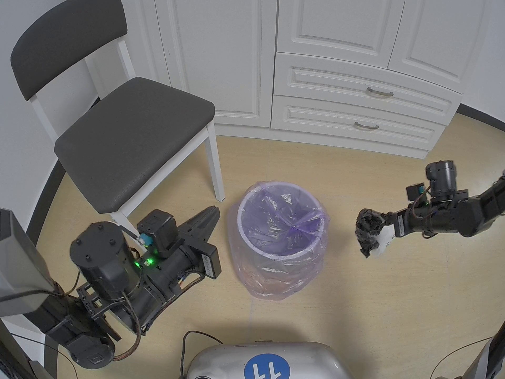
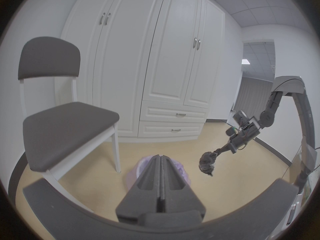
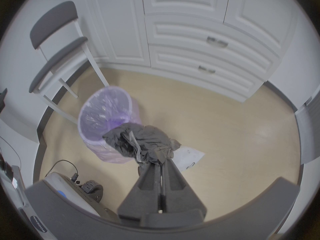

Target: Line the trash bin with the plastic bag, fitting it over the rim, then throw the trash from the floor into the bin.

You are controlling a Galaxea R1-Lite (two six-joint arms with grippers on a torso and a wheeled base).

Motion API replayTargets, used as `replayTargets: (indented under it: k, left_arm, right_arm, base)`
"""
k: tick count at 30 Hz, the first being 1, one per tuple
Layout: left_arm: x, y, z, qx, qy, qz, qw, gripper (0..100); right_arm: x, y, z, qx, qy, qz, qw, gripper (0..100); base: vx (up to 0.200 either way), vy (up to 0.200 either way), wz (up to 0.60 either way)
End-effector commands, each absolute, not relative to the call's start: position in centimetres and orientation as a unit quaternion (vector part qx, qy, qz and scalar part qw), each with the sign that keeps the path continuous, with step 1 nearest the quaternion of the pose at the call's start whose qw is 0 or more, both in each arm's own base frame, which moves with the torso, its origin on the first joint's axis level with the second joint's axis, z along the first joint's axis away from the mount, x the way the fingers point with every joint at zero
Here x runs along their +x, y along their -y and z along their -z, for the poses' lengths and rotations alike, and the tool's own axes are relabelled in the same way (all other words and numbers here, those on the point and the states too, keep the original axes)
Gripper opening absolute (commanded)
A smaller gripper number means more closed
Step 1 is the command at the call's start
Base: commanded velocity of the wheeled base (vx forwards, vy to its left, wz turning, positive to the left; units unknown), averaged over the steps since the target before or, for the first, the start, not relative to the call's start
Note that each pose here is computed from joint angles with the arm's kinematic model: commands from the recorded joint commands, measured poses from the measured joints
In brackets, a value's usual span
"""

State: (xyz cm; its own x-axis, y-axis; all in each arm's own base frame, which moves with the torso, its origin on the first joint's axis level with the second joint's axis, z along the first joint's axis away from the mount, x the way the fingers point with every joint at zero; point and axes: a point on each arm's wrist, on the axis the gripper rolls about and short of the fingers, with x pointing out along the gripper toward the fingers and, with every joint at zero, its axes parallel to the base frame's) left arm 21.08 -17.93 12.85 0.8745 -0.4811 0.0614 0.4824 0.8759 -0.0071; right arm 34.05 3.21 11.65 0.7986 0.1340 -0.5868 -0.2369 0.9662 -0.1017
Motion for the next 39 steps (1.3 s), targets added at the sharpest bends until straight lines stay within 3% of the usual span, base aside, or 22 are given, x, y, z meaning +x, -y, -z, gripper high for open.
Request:
replayTargets:
  k: [1,9,16,23,34,39]
  left_arm:
    - [19.4,16.3,-15.9,-0.012,0.084,0.243,0.966,0]
    - [19.0,15.8,-17.2,-0.02,0.108,0.239,0.965,0]
    - [19.1,15.7,-17.6,-0.024,0.116,0.235,0.965,0]
    - [20.0,13.4,-18.6,0.009,0.142,0.182,0.973,0]
    - [20.3,9.9,-20.2,0.052,0.178,0.106,0.977,0]
    - [19.7,8.7,-21.1,0.089,0.2,0.076,0.973,0]
  right_arm:
    - [26.1,-2.4,-19.3,-0.105,-0.189,-0.086,0.973,0]
    - [23.4,-4.9,-21.1,-0.104,-0.146,-0.134,0.975,0]
    - [23.9,-10.0,-20.5,-0.025,-0.103,-0.216,0.971,0]
    - [26.3,-14.4,-18.1,0.035,-0.059,-0.26,0.963,0]
    - [30.1,-18.9,-13.6,0.084,0.01,-0.264,0.961,0]
    - [32.9,-20.6,-9.5,0.101,0.039,-0.266,0.958,0]
  base:
    - [0.0,0.0,0.0]
    - [0.0,0.0,0.0]
    - [0.0,0.0,0.0]
    - [0.0,0.0,0.0]
    - [0.0,0.0,0.0]
    - [0.0,0.0,0.0]
